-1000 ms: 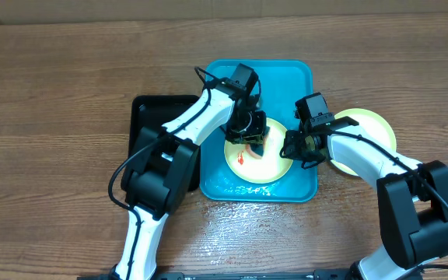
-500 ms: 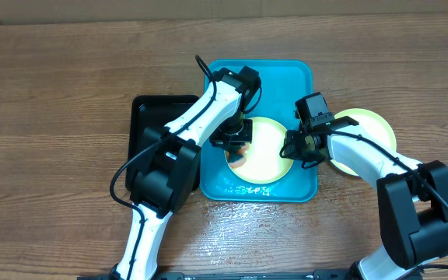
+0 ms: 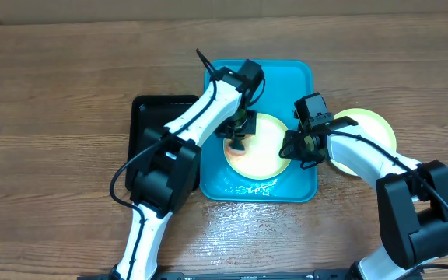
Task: Clean dirty plates on tray and stack at the side
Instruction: 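Scrub the stained plate with the sponge while the right gripper holds its rim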
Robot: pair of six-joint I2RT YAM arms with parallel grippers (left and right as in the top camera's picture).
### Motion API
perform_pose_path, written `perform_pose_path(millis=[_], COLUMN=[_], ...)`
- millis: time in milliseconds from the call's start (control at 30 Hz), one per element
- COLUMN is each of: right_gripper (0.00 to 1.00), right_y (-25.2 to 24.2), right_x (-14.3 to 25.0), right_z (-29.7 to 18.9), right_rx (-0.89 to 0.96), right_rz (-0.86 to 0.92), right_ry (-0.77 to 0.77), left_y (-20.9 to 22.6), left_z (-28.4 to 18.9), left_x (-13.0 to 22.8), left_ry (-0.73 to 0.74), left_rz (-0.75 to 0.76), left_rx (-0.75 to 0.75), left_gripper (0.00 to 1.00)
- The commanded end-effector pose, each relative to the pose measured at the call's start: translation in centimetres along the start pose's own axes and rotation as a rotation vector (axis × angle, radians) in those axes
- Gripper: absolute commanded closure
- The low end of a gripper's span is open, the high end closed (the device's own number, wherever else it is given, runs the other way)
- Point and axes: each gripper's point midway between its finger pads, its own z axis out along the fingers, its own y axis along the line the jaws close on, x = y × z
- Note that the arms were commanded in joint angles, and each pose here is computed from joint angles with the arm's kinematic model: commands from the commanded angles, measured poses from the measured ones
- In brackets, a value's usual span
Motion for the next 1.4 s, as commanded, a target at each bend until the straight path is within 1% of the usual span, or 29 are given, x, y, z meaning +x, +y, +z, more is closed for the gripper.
perform_pose_path(millis=[0,133,233,300,400,500,567,800,1000,1267,1367], right_gripper=[0.92,0.92,0.92,0.92,0.92,0.92,0.92,0.92,0.93,0.93,0.93], right_y=[-1.9,-1.9,-1.9,-1.9,-1.9,-1.9,-1.9,-1.9,-1.9,-2.1,-2.1], right_x=[0.9,0.9,1.0,1.0,1.0,1.0,1.0,1.2,1.4,1.7,1.7], right_z=[1.1,1.1,1.1,1.1,1.1,1.1,1.1,1.1,1.1,1.1,1.1], right_rx=[0.081,0.082,0.083,0.083,0.083,0.083,0.083,0.083,0.080,0.086,0.087], right_rz=[0.011,0.011,0.011,0.011,0.011,0.012,0.012,0.013,0.014,0.015,0.015], right_ry=[0.026,0.027,0.030,0.031,0.031,0.031,0.032,0.039,0.050,0.062,0.064], left_y=[-5.0,-7.6,-8.4,-8.0,-6.0,-2.3,-0.5,3.6,7.0,8.1,8.0], left_z=[1.4,1.5,1.3,1.4,1.9,2.3,2.3,2.0,0.7,-0.3,-0.8], left_x=[1.8,3.3,4.1,4.6,4.9,4.6,4.2,2.1,-0.7,-2.6,-3.2], left_ry=[0.128,0.180,0.199,0.216,0.224,0.205,0.186,0.085,-0.061,-0.144,-0.163], left_rz=[0.038,0.086,0.126,0.128,0.116,0.095,0.082,0.075,0.101,0.092,0.082], left_rx=[0.260,0.351,0.375,0.357,0.248,0.068,-0.023,-0.241,-0.473,-0.545,-0.535], left_gripper=[0.96,0.96,0.96,0.96,0.96,0.96,0.96,0.96,0.96,0.96,0.96])
